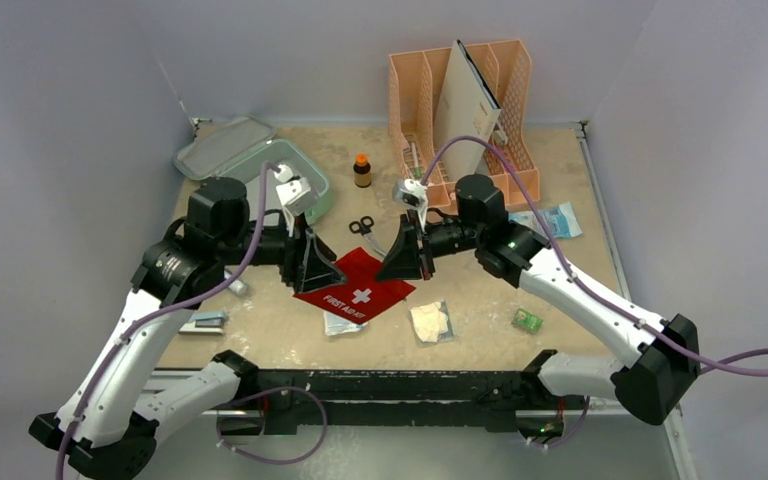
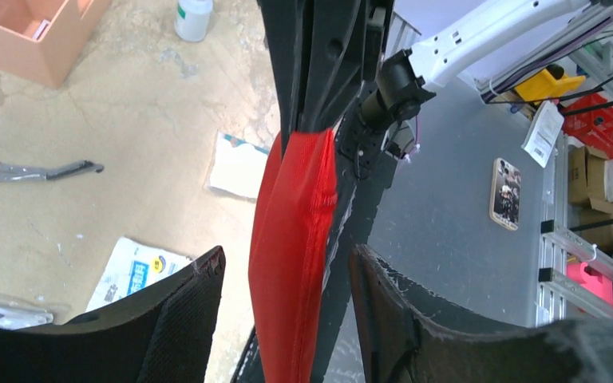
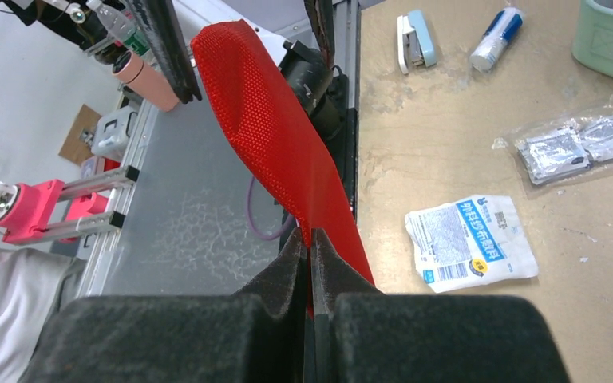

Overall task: Organize the medicine kit
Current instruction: Zip the medicine pouch, then place the medicine pouch inside the medicine box.

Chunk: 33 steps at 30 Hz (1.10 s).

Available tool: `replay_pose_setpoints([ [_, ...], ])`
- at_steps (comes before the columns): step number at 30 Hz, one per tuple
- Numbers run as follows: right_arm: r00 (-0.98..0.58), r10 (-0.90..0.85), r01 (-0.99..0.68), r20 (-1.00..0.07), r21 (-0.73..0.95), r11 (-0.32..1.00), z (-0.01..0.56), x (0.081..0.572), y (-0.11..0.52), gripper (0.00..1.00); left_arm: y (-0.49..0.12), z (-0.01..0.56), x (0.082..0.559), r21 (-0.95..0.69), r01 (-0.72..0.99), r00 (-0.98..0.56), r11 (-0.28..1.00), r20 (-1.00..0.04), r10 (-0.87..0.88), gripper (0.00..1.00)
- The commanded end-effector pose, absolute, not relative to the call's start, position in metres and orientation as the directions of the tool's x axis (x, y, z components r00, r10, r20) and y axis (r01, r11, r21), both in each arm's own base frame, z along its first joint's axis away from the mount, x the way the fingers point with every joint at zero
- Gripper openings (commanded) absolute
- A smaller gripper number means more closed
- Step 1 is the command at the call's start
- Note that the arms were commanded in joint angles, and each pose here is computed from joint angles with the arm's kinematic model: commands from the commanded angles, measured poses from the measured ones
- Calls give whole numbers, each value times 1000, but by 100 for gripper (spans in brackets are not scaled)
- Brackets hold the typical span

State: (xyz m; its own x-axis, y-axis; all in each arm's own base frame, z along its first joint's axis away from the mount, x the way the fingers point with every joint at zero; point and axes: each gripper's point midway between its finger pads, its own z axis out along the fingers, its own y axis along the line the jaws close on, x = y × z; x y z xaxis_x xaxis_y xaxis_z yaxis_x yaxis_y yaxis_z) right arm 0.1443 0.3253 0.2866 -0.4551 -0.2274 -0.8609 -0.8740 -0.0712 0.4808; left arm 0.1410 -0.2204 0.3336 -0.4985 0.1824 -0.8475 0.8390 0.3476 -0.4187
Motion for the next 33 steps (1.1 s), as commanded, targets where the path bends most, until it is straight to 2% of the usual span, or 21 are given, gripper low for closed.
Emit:
replay_pose_setpoints([
  [1,-399,-182,-899,-899,422,-114,318,139,322,0,-210,330,135,-377,848,-477,372,-849,226,56],
  [4,-421,-190,-895,-887,440,-72,314,144,322,0,-211,325,135,-385,847,-488,366,-837,247,47],
  [8,-442,-198,-890,-875,455,-23,310,152,324,0,-213,322,136,-404,840,-507,361,-823,258,18],
  [11,-460,-188,-888,-868,455,71,306,166,324,15,-214,319,142,-427,815,-544,392,-796,265,0],
  [13,-461,-169,-886,-871,440,148,305,175,320,26,-213,317,152,-429,788,-566,441,-787,247,0],
  [14,-458,-153,-883,-875,428,194,305,181,317,35,-212,317,157,-422,777,-569,467,-788,235,0],
  [16,-455,-107,-866,-884,412,282,308,190,309,62,-210,320,170,-393,760,-555,518,-807,202,0],
  [21,-411,7,-839,-912,381,388,313,199,292,98,-196,332,217,-291,666,-474,686,-876,88,0],
  [26,-422,43,-809,-906,398,433,321,197,281,99,-174,338,274,-249,493,-443,834,-896,-5,0],
  [33,-513,86,-753,-854,495,433,317,187,277,99,-123,340,363,-432,225,-423,874,-851,-312,0],
])
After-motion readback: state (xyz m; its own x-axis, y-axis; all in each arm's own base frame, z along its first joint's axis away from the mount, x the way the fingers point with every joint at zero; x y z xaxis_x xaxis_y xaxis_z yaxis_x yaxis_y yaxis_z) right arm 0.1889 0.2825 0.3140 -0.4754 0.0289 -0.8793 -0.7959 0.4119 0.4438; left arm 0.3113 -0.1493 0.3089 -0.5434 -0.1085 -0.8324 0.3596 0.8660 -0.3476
